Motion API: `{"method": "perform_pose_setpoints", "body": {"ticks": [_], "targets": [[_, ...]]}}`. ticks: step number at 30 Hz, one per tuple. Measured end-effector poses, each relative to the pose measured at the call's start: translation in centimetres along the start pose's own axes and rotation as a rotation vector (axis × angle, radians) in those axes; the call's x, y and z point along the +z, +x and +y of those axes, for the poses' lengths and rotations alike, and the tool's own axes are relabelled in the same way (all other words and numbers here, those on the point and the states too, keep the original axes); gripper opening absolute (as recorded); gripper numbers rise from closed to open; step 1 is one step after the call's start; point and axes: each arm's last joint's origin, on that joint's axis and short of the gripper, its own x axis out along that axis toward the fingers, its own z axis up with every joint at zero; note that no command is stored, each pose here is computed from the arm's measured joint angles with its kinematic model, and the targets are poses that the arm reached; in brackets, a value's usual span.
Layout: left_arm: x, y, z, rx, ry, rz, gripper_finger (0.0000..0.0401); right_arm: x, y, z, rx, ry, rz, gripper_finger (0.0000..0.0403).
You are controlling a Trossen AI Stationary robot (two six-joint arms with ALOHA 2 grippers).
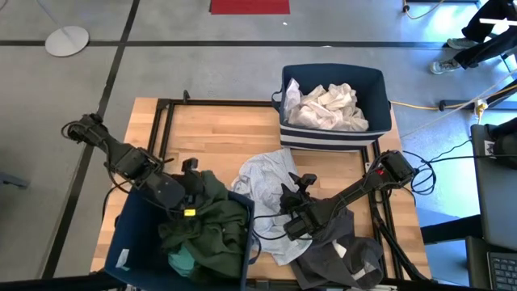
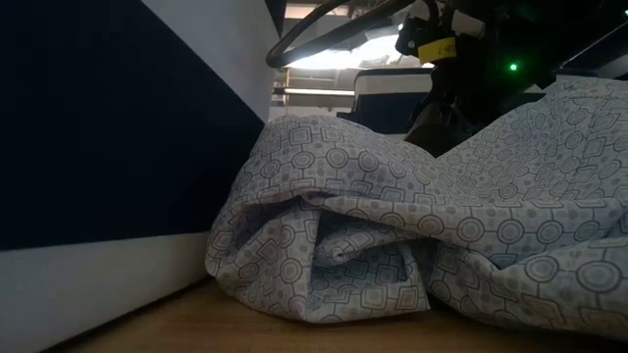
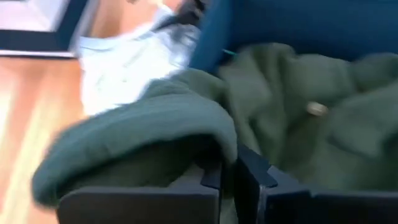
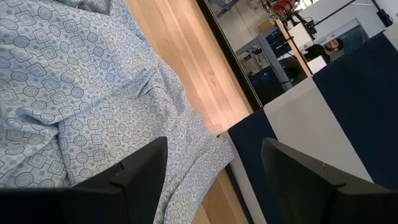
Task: Sort clothes
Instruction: Put the dark green polo shirt into the bottom laundry bin
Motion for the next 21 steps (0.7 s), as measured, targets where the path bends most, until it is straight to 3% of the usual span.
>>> {"method": "perform_pose_setpoints", "body": {"ticks": [7, 10, 14, 21], "targets": [[-1.3, -1.0, -2.6, -0.243, -0.062, 0.117, 0.0017, 0.0, 0.0, 0.0, 0.0, 0.0, 0.0, 0.0262], [-1.9, -1.1, -3.3, -0.27, -0.085, 0.15, 0.0008, 0.0, 0.0, 0.0, 0.002, 0.007, -0.002, 0.0262], [-3.7, 0.6, -3.8, -0.235, -0.084, 0.218, 0.0008, 0.1, 0.0, 0.1, 0.004, 0.013, -0.004, 0.0262], [-8.1, 6.4, -2.9, -0.05, -0.14, 0.396, 0.001, 0.1, 0.0, 0.1, 0.004, 0.011, -0.004, 0.0262]]}}
